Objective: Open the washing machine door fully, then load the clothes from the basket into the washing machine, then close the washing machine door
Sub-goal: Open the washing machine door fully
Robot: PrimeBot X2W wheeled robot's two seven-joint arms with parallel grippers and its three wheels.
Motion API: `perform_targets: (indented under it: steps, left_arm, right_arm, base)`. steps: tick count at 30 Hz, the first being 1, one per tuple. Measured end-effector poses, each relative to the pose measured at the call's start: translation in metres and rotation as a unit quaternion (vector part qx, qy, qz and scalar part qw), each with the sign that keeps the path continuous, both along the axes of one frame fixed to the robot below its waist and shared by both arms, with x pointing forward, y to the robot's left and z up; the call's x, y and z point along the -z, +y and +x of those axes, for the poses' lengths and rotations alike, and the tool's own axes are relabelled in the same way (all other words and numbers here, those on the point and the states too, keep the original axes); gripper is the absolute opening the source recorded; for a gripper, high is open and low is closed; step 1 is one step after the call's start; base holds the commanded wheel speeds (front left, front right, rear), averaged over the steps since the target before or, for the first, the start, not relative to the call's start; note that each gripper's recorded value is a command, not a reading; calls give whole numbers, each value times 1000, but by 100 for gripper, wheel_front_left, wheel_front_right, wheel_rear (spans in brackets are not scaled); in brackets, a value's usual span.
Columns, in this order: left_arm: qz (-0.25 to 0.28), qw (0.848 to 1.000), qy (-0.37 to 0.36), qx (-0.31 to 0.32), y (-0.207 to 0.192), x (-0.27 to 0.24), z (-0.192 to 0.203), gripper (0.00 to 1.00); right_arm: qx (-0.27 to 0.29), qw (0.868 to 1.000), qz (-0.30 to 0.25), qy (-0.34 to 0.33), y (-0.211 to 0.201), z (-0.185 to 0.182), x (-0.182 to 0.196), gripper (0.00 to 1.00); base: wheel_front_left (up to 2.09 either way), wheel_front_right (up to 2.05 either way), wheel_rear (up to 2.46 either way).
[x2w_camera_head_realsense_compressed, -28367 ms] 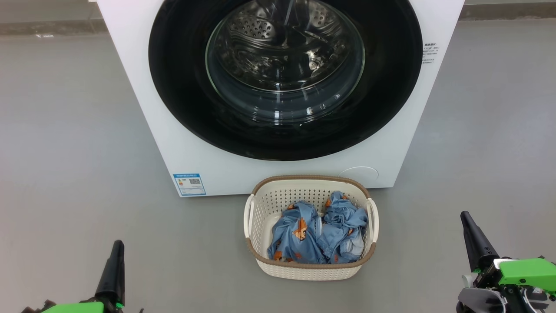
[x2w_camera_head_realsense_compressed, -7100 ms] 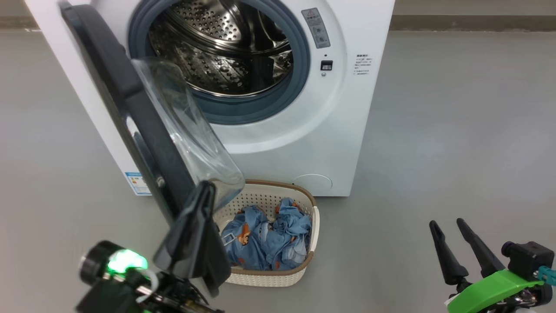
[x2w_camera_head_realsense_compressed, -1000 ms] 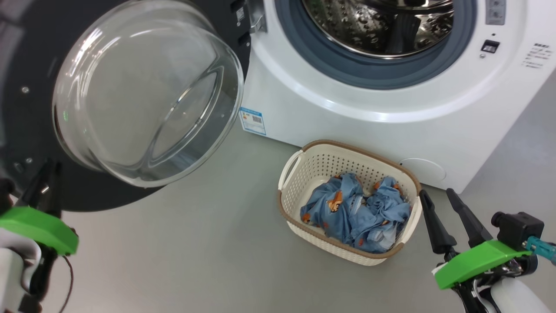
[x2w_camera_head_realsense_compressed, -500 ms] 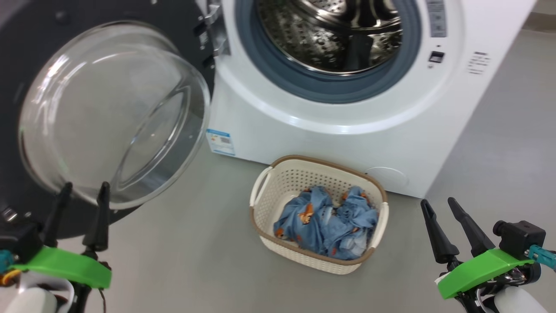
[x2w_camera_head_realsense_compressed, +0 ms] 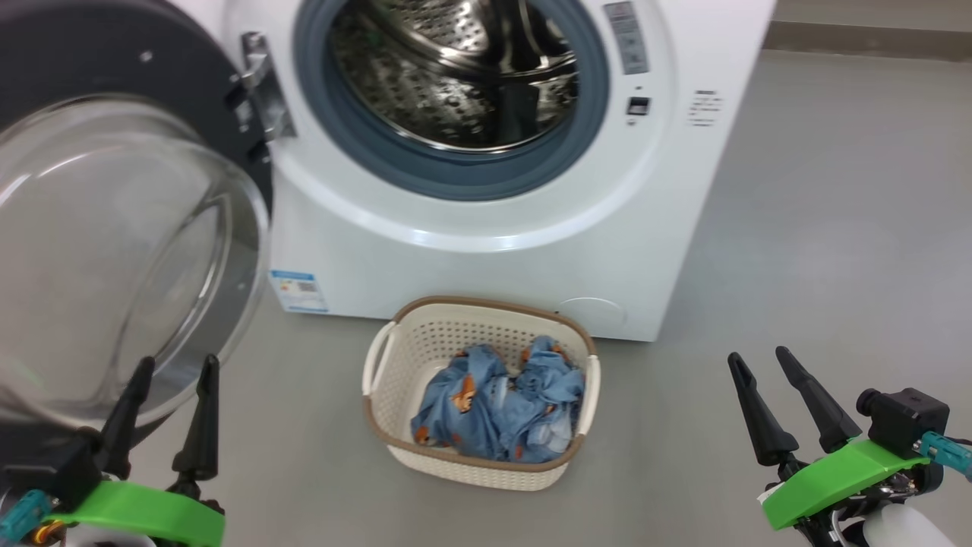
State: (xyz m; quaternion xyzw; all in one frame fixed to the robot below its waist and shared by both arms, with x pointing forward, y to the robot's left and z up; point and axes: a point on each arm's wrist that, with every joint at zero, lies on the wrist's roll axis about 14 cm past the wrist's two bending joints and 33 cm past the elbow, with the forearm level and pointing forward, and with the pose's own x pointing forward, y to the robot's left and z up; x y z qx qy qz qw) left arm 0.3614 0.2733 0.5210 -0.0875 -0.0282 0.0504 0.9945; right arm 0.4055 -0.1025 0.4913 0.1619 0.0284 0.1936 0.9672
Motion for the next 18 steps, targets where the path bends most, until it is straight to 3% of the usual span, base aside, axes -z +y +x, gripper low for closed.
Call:
perform_targets:
  steps: [18]
  left_arm:
    - [-25, 996, 1, 83, -66, 5, 20, 100]
  right_arm:
    - [77, 996, -14, -31, -63, -24, -20, 100]
  base:
    - [0, 0, 0]
